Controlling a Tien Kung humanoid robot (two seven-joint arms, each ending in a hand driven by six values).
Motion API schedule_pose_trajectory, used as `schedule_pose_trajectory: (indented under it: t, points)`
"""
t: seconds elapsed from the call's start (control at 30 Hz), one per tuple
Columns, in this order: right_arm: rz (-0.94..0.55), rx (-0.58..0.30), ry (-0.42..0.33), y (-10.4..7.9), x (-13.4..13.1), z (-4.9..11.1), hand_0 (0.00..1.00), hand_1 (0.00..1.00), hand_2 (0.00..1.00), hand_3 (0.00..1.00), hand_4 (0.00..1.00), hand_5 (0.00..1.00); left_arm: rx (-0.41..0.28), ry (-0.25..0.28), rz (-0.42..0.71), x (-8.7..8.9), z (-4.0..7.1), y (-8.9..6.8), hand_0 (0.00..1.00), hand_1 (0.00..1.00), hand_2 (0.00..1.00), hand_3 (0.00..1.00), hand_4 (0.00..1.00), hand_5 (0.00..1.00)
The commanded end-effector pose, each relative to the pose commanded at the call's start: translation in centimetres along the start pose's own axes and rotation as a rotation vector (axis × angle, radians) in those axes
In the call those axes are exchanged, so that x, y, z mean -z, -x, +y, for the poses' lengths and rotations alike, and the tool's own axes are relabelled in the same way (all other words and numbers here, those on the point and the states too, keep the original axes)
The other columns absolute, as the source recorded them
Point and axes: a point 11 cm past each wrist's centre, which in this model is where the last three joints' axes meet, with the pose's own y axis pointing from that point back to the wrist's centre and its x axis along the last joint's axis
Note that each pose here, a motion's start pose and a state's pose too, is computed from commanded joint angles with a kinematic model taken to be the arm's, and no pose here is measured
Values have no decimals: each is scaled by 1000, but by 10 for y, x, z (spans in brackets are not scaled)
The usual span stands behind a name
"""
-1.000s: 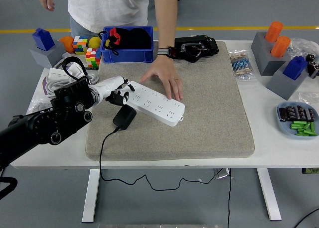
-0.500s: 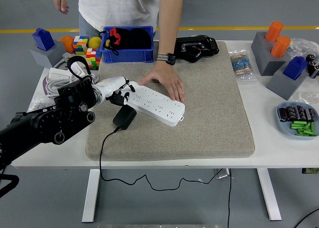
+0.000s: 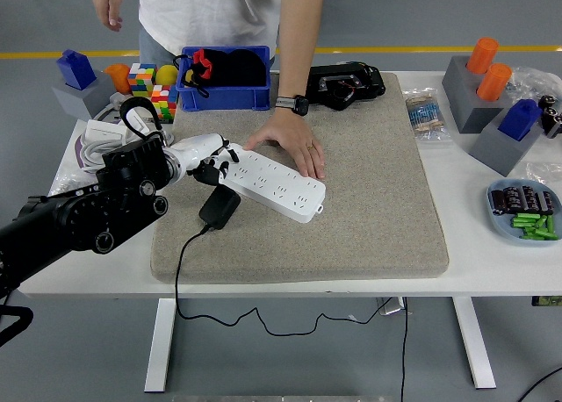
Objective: Press the white button,pick up the black plug,place it near the board,insert it into the board
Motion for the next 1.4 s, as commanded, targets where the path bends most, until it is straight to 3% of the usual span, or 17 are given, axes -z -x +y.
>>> schedule_pose_trajectory:
  t: [0.23,0.5,0.93,1.2,1.4]
  points:
    - [1,0,0,0,0,0,592,499,510,531,662,342,-25,11,4,-5,0,-10,2,8,68,702,231,2]
    - [11,0,-2,0,1,0,593,499,510,531,662,342,-9,-31,-42,4,-4,-3,2,8,68,700,234,2]
    - [21,-3,-2,-2,1,0,592,499,509,531,662,342,11,-51,-79,10,-5,4,2,7,68,694,227,2]
    - [24,-4,-1,-2,1,0,592,499,509,531,662,342,19,-47,-69,9,-6,8,2,7,68,693,228,2]
    - [22,-4,3,-2,-2,0,592,500,509,531,662,342,-19,-11,-27,1,-3,-2,2,7,68,693,235,2]
